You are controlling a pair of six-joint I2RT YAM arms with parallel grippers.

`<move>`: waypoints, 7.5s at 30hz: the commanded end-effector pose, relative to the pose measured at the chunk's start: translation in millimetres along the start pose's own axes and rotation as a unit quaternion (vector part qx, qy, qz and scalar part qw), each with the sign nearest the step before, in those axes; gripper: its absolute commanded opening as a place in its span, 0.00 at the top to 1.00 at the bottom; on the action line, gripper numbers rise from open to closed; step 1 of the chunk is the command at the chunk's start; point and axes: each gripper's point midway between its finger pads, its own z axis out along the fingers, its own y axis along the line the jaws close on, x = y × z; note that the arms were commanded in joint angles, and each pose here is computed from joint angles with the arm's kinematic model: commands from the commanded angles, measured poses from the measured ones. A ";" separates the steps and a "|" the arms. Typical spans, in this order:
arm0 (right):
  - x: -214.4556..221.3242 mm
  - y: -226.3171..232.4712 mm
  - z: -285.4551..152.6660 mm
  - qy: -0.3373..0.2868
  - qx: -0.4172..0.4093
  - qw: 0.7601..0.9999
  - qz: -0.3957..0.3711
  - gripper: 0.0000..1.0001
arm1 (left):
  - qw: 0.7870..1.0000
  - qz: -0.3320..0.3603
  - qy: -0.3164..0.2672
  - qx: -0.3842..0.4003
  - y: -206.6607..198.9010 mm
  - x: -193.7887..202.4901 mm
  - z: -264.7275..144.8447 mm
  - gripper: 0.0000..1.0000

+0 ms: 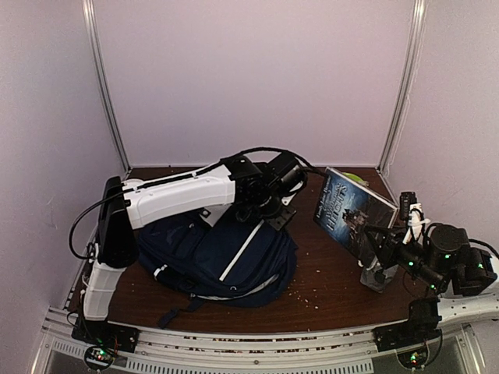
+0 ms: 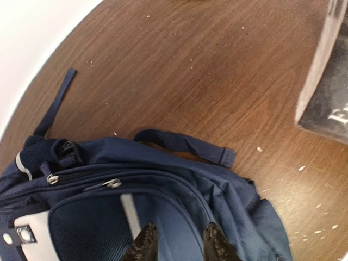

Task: Pack the student bag
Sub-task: Place the book in the student bag.

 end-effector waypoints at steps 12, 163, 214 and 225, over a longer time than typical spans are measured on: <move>-37.4 2.1 -4.8 -0.066 0.002 0.996 0.052 1.00 | 0.998 0.036 0.007 0.060 -61.5 59.2 -58.8 0.32; 6.2 193.7 139.2 0.090 -0.227 0.889 0.388 1.00 | 0.929 -0.058 -0.363 -0.047 76.8 -24.3 -274.5 1.00; 104.3 166.3 201.2 0.195 -0.091 0.900 0.380 0.37 | 0.921 -0.076 -0.374 0.080 10.8 -54.9 -279.6 1.00; 124.3 154.3 199.0 0.217 -0.084 0.896 0.378 0.41 | 0.922 -0.069 -0.371 0.086 4.2 -58.7 -273.8 1.00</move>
